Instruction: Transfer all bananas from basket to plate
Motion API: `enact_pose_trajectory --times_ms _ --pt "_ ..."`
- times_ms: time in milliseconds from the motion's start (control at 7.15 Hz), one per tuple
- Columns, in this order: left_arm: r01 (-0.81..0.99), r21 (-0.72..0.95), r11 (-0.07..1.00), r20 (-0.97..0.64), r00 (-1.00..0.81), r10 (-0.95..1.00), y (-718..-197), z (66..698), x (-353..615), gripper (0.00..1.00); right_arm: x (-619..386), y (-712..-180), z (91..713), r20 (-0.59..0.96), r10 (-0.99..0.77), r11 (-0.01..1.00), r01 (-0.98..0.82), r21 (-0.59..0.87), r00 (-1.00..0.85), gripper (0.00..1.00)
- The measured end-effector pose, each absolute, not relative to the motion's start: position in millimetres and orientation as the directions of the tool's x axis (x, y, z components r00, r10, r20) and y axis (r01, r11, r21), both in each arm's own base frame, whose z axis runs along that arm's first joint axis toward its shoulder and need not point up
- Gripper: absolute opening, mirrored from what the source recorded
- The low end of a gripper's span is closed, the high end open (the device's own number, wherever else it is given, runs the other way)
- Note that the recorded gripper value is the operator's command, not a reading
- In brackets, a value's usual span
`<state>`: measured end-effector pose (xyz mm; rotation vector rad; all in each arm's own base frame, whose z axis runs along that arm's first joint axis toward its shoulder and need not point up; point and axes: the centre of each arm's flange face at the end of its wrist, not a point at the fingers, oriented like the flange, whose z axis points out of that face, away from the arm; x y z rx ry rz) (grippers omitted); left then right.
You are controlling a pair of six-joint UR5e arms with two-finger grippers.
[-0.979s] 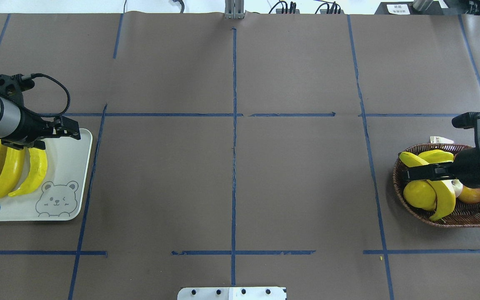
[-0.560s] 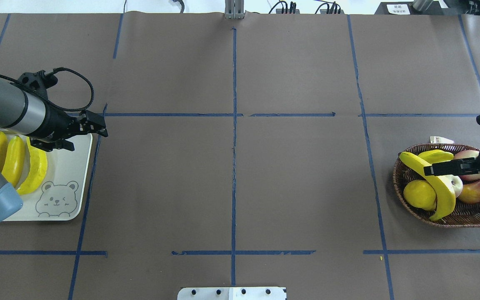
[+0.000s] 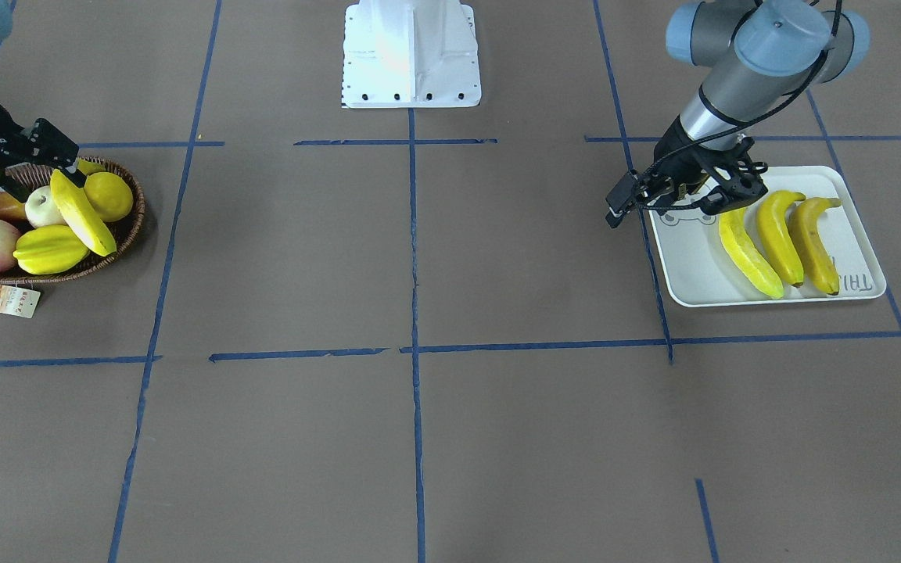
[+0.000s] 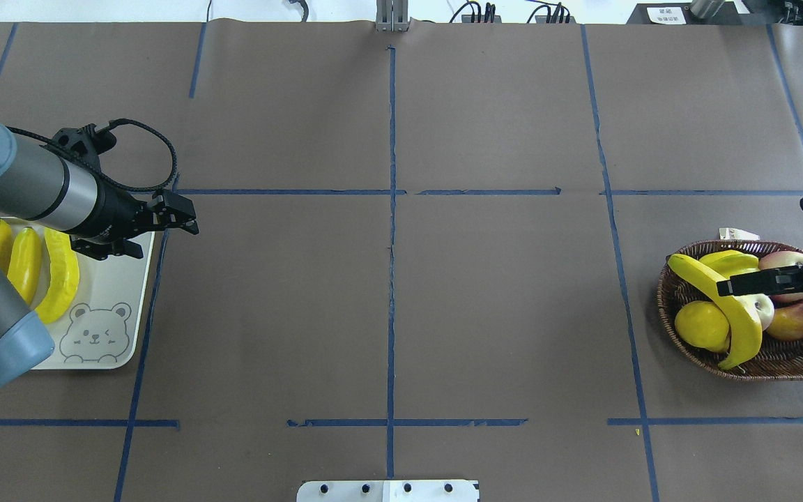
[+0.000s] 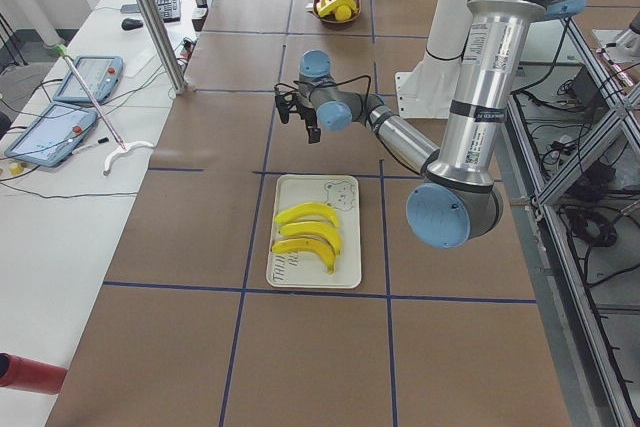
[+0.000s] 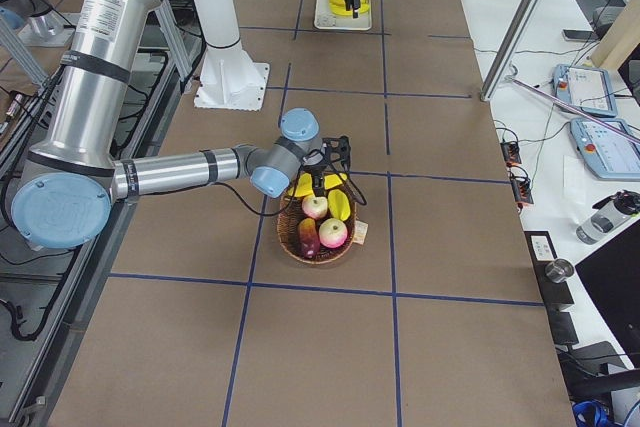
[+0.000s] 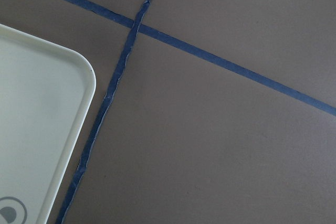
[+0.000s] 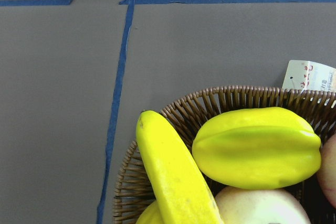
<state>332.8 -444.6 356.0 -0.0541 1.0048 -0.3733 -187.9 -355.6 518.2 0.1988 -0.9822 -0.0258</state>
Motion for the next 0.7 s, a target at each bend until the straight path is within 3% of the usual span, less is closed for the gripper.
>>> enact_pose_trajectory --times_ms 280,420,699 --pt "0.281 -0.215 0.935 -0.814 0.478 -0.331 -444.7 355.8 333.3 0.99 -197.5 -349.5 523.6 0.822 -0.116 0.986 -0.035 0.163 0.558 0.97" --pt "0.281 -0.215 0.935 -0.813 0.479 -0.331 -444.9 356.0 333.4 0.99 -201.8 -346.8 526.9 0.821 -0.119 0.987 -0.021 0.157 0.559 0.89" --pt "0.280 -0.215 0.936 -0.814 0.479 -0.330 -445.1 355.8 333.7 0.99 -204.4 -343.4 531.4 0.823 -0.117 0.990 -0.001 0.141 0.555 0.45"
